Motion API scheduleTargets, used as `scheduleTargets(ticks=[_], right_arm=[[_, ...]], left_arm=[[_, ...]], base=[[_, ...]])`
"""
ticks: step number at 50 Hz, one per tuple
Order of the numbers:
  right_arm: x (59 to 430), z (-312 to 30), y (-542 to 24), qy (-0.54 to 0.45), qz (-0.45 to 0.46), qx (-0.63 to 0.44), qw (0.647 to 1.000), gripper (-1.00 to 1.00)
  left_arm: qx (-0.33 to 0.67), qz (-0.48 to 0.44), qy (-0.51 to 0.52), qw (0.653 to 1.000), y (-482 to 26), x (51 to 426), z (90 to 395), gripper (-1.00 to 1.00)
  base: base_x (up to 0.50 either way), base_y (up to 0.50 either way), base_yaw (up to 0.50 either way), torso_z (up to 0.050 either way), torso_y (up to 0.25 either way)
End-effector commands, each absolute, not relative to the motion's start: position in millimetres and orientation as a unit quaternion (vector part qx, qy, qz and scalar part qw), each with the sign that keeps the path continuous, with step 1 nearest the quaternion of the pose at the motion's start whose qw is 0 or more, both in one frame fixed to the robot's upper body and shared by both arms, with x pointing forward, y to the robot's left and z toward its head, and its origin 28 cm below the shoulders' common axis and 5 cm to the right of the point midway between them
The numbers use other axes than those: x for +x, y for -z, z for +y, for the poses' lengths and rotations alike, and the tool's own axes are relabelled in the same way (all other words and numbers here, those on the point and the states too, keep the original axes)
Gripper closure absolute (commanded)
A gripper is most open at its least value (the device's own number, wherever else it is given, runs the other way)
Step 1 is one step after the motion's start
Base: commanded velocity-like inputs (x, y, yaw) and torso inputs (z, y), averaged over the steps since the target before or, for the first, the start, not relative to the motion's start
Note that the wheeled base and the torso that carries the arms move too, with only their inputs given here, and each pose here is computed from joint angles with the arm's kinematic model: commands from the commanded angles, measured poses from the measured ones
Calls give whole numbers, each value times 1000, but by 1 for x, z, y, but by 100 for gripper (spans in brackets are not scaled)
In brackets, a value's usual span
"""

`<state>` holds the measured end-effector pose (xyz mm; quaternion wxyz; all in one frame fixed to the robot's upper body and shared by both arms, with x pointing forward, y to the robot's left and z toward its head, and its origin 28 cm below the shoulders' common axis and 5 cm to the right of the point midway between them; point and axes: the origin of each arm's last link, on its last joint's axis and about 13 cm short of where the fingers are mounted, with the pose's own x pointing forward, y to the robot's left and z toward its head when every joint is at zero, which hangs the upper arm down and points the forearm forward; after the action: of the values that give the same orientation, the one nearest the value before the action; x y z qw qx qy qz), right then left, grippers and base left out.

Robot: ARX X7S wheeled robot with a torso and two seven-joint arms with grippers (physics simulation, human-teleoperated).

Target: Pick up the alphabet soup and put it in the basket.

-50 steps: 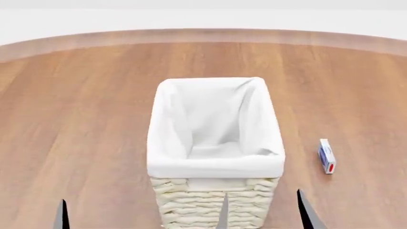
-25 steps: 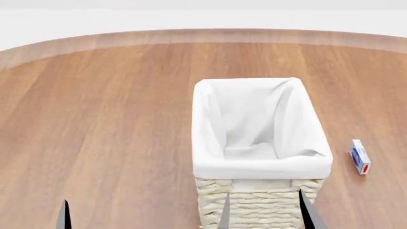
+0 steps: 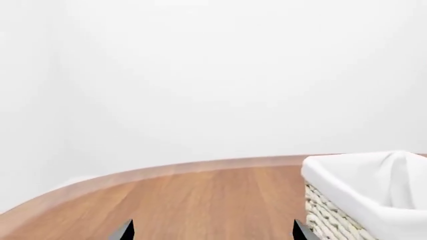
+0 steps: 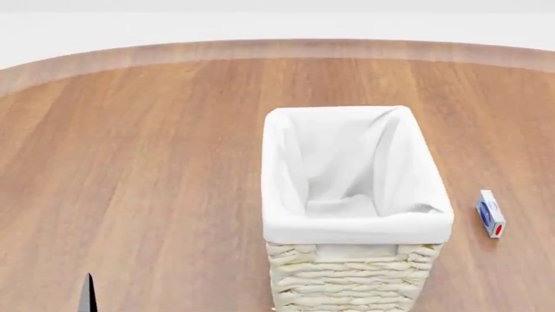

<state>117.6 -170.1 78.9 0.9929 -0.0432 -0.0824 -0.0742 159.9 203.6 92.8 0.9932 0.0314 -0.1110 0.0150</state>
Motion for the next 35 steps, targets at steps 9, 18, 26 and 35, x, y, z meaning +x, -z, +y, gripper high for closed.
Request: scheduleTargets(ticks=[9,18,26,35], right_arm=[[94,-200,-56,126,-47,-55,989,-100],[95,-198,-46,125,-40,-50,990,-100],[94,-198,-29,126,-29,-46,991,-100],[91,-198,-8,127,-17,-40,991,-100]], left_arm=[[35,-102,-19,994,-88,163,204,-100],[35,-101,-19,994,-89,163,204,-100],[36,-99,-19,994,-88,164,204,-100],[37,-99,-19,994,-88,164,204,-100]], base=[[0,0,0,0,0],[0,0,0,0,0],[0,0,0,0,0],[0,0,0,0,0]])
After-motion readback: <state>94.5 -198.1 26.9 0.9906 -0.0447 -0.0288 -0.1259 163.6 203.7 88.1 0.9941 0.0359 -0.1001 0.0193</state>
